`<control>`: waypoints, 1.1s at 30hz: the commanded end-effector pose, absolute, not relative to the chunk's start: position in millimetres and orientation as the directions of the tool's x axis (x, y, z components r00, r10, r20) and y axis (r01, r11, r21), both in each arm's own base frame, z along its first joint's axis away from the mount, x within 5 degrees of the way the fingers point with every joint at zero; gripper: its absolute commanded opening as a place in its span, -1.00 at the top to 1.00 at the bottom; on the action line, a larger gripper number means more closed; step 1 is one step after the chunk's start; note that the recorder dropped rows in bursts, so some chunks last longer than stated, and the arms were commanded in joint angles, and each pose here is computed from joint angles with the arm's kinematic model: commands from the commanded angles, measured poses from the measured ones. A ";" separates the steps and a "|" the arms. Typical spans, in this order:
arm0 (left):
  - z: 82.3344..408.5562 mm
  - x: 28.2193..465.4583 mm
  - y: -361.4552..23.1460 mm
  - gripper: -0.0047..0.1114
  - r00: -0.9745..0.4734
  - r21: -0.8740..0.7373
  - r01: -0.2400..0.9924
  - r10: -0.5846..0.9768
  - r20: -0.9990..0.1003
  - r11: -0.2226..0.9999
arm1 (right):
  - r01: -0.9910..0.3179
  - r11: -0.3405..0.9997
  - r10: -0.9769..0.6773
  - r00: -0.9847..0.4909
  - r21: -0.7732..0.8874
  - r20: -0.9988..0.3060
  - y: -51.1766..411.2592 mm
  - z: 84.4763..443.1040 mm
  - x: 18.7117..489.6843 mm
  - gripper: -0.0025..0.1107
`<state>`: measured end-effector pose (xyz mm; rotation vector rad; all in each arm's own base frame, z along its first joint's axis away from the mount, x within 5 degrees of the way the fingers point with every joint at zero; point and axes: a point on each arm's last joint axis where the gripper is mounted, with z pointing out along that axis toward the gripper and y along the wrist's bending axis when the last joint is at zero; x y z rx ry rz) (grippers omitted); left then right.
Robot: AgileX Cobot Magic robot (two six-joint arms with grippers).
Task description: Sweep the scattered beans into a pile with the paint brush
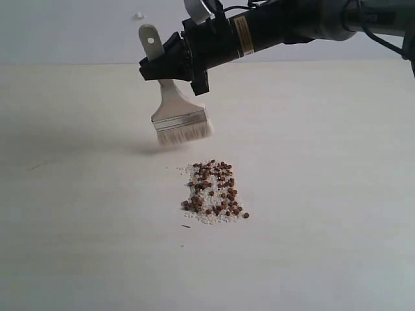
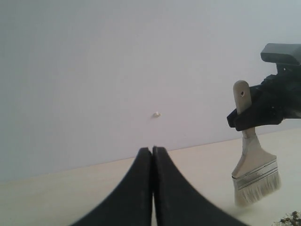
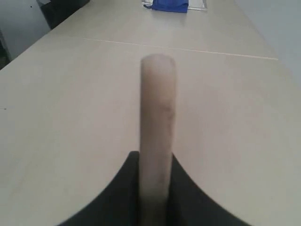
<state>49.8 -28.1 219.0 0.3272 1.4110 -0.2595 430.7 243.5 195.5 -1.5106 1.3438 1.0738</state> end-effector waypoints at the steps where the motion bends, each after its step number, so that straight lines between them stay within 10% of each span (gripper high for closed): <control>1: 219.8 49.3 -27.7 0.92 0.152 0.074 0.363 0.019 -0.988 0.929 | -0.994 -0.099 -0.274 0.075 -0.049 -0.959 248.8 198.6 428.8 0.96; 27: 219.8 49.3 -27.7 0.92 0.152 0.074 0.363 0.019 -0.988 0.929 | -0.959 0.007 -0.298 -0.273 0.283 -0.915 243.0 187.0 431.2 0.96; 33: 219.8 49.3 -27.7 0.92 0.152 0.074 0.363 0.019 -0.988 0.929 | -0.841 0.255 -0.231 -0.532 0.477 -0.815 238.0 185.9 446.4 0.96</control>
